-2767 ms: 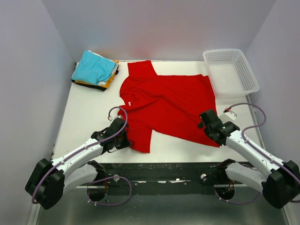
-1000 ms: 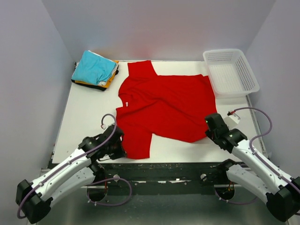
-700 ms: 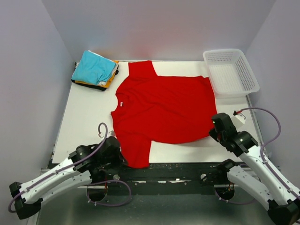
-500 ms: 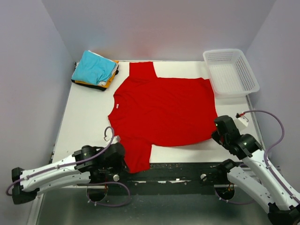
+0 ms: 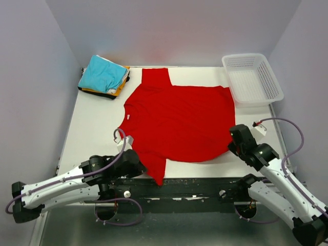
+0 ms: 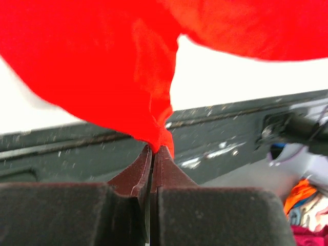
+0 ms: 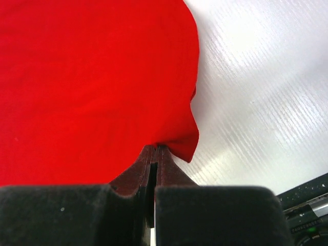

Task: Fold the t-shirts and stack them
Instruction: Fold the flattened tshirt in 1/3 of the way

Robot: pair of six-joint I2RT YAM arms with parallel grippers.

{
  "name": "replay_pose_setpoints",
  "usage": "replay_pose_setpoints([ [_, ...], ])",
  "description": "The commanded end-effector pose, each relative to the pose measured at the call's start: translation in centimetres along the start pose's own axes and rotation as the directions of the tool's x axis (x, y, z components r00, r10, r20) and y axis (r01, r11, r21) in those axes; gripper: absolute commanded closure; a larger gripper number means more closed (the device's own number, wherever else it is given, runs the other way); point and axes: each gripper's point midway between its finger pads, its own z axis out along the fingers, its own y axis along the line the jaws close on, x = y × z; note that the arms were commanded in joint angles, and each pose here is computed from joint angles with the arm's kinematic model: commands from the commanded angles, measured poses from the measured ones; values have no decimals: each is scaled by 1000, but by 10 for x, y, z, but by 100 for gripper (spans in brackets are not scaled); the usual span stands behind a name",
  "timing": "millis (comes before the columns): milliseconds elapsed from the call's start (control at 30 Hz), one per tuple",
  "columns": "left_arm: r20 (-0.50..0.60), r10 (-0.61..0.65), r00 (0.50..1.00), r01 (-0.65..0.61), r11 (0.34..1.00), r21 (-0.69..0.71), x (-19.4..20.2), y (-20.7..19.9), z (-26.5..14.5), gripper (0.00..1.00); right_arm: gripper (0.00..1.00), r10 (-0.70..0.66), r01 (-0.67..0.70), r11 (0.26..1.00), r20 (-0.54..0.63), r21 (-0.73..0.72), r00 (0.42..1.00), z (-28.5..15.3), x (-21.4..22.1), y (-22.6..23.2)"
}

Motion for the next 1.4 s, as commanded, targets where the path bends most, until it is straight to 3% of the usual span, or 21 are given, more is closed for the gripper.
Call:
replay_pose_setpoints([
  [0, 181, 38, 983, -71, 981, 183, -53, -42, -2, 100, 99, 7, -9, 1000, 83, 16, 997, 16, -12, 8],
  [200, 313, -4, 950, -44, 989, 144, -113, -49, 9, 100, 99, 17, -18, 1000, 209, 3, 978, 36, -29, 21],
  [300, 325, -25, 946, -37, 982, 185, -133, -61, 17, 100, 99, -15, 8, 999, 231, 33, 973, 43, -36, 30],
  [600, 318, -87, 944, 69, 995, 66, -192, -44, 39, 100, 99, -53, 30, 997, 341, 71, 939, 57, -69, 58],
  [800, 382, -100, 919, 89, 995, 46, -232, -35, 37, 100, 99, -98, 66, 991, 314, 112, 944, 73, -76, 72],
  [967, 408, -58, 911, 34, 997, 66, -260, -43, 39, 100, 99, -76, 16, 984, 337, 180, 938, 81, -92, 68],
  [1367, 393, -24, 919, 9, 999, 40, -308, -42, 62, 100, 96, -75, -6, 971, 330, 237, 941, 106, -103, 67],
])
